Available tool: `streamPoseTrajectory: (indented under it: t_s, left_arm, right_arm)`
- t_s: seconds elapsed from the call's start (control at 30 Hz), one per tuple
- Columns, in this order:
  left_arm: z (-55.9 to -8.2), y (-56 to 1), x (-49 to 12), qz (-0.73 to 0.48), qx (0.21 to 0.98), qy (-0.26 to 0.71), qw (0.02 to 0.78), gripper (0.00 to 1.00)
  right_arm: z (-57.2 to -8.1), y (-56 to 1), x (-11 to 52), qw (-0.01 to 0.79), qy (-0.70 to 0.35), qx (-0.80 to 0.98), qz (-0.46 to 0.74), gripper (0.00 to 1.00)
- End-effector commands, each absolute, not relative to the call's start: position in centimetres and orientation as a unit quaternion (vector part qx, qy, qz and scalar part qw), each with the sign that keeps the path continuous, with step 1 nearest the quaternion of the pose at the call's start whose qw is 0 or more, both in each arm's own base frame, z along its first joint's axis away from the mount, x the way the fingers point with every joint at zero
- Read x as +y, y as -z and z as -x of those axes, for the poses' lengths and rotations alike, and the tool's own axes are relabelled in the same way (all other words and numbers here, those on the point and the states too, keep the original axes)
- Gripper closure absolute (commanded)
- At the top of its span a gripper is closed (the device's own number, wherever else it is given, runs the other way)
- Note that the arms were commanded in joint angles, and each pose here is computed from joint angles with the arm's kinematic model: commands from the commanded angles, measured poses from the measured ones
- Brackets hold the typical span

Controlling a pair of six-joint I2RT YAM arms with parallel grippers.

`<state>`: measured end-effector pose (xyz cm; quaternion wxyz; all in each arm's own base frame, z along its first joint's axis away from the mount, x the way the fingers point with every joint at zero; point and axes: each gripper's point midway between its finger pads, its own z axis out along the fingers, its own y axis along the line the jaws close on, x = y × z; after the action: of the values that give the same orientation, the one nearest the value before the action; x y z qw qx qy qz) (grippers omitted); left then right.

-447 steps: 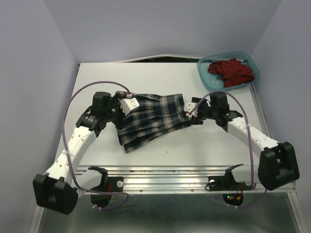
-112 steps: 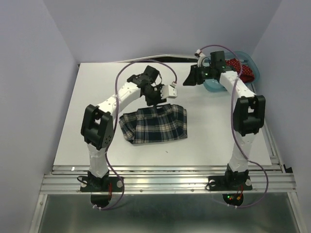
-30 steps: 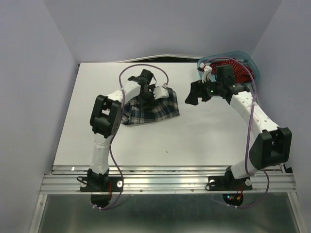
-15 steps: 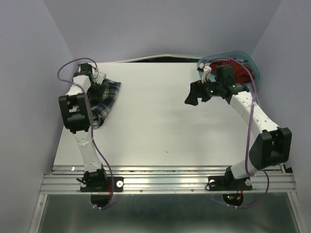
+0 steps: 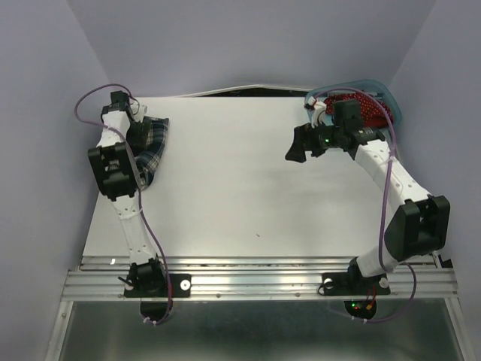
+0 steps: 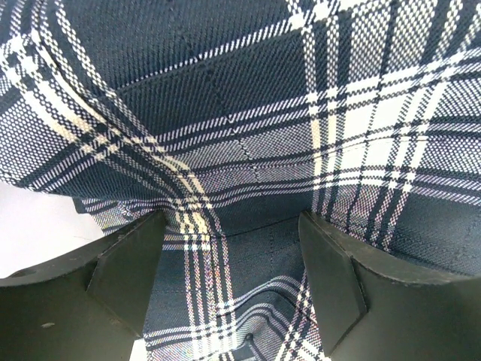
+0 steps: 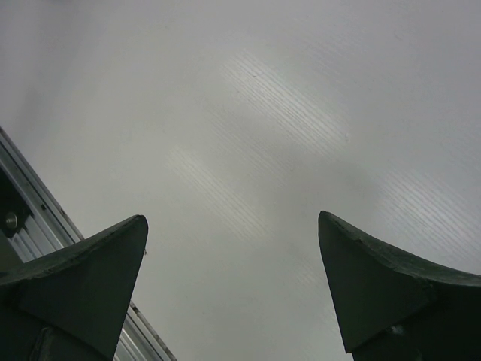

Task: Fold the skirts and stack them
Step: Neatly place the folded skirt to the corner

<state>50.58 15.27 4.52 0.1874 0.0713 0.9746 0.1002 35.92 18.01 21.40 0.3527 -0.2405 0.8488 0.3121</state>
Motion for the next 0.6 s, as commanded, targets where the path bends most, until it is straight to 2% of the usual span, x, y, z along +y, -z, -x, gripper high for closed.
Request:
streamPoseTrajectory:
  t_s: [0.0,0.13,0.2,0.3,0.47,0.5,0.53,0.57]
  left_arm:
    - [-50.7,-6.2,14.4,-0.07,0.973,-0.076,0.207,0.17]
    - [-51.3,-10.6,13.3,-0.1,0.96,-0.085,0.247,0.17]
    - [-51.3,-16.1,12.4,-0.116,0.943,-0.104,0.294,0.16]
    - [-50.8,-20.7,10.6,-0.133,0.93,-0.112,0.325,0.16]
    - [-48.2,-33.6,5.9,-0.182,0.864,-0.112,0.456,0.09]
    - [-47.8,-35.7,4.9,-0.189,0.847,-0.109,0.484,0.01]
    - [-46.0,-39.2,2.9,-0.196,0.823,-0.102,0.524,0.01]
    - [-45.6,-39.4,1.5,-0.204,0.813,-0.081,0.539,0.01]
  right_arm:
    - [-37.0,-24.2,18.4,0.38,-0.317,0.833,0.248,0.0]
    - [-37.3,-25.5,18.8,0.388,-0.327,0.827,0.243,0.0]
    - [-37.5,-26.5,19.0,0.394,-0.331,0.822,0.243,0.0]
    - [-37.9,-28.2,18.9,0.413,-0.324,0.815,0.245,0.0]
    - [-39.2,-31.8,17.0,0.473,-0.271,0.806,0.232,0.0]
    - [-39.6,-32.5,15.8,0.487,-0.251,0.808,0.218,0.0]
    - [-40.1,-33.1,14.8,0.498,-0.236,0.809,0.204,0.0]
    - [-40.6,-33.4,13.6,0.509,-0.21,0.814,0.187,0.0]
